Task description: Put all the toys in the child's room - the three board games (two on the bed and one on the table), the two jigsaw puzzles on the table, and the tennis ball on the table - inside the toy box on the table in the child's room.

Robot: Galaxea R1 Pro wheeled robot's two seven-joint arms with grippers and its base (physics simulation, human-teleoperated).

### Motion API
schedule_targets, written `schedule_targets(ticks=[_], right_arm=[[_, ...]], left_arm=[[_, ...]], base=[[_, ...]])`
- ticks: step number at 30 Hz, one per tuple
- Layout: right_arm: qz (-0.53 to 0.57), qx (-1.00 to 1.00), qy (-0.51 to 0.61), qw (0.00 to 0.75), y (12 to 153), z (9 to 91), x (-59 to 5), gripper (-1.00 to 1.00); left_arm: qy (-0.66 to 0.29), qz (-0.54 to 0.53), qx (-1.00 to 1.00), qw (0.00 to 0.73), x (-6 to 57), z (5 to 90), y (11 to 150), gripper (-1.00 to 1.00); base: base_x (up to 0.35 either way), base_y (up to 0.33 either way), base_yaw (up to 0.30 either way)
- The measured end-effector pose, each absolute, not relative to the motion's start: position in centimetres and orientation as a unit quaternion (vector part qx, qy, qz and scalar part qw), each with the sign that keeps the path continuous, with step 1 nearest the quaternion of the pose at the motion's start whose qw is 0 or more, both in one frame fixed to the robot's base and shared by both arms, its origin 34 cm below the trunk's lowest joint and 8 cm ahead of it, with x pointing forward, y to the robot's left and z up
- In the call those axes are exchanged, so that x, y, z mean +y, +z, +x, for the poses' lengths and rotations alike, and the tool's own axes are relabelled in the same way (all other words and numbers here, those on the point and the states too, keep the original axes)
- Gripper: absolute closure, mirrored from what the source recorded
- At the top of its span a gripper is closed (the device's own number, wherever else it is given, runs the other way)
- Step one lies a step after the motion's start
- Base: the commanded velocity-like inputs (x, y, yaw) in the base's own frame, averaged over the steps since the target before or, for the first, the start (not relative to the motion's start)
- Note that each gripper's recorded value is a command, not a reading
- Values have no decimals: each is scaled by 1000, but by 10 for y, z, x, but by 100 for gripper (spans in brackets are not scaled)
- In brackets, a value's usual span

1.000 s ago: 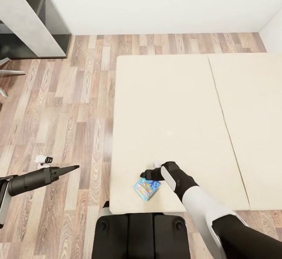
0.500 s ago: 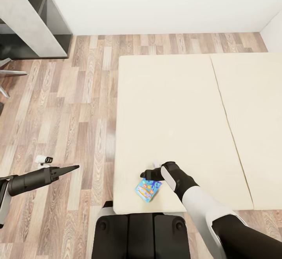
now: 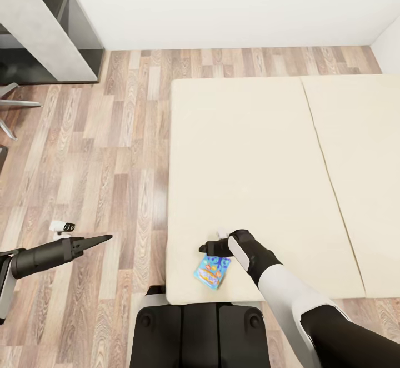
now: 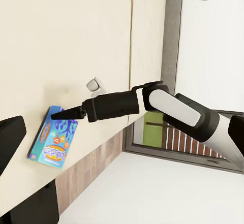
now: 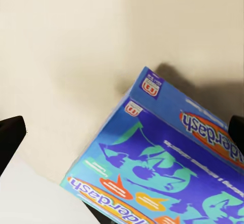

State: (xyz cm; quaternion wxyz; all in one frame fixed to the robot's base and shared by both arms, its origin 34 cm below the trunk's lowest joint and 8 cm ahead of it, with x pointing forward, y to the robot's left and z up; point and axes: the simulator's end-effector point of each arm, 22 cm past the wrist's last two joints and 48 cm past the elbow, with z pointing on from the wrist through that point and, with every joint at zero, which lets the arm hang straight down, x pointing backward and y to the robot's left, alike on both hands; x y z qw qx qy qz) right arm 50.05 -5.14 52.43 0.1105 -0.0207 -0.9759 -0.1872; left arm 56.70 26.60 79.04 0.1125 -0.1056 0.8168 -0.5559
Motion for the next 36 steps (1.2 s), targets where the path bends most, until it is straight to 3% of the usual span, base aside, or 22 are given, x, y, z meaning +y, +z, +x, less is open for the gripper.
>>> schedule_targets(ticks=[36], right_arm=[[-20, -977, -182, 112, 522, 499, -57, -100]], left_arm=[[-556, -105, 817, 112, 266, 567, 790, -100]], base=[[0, 5, 0]])
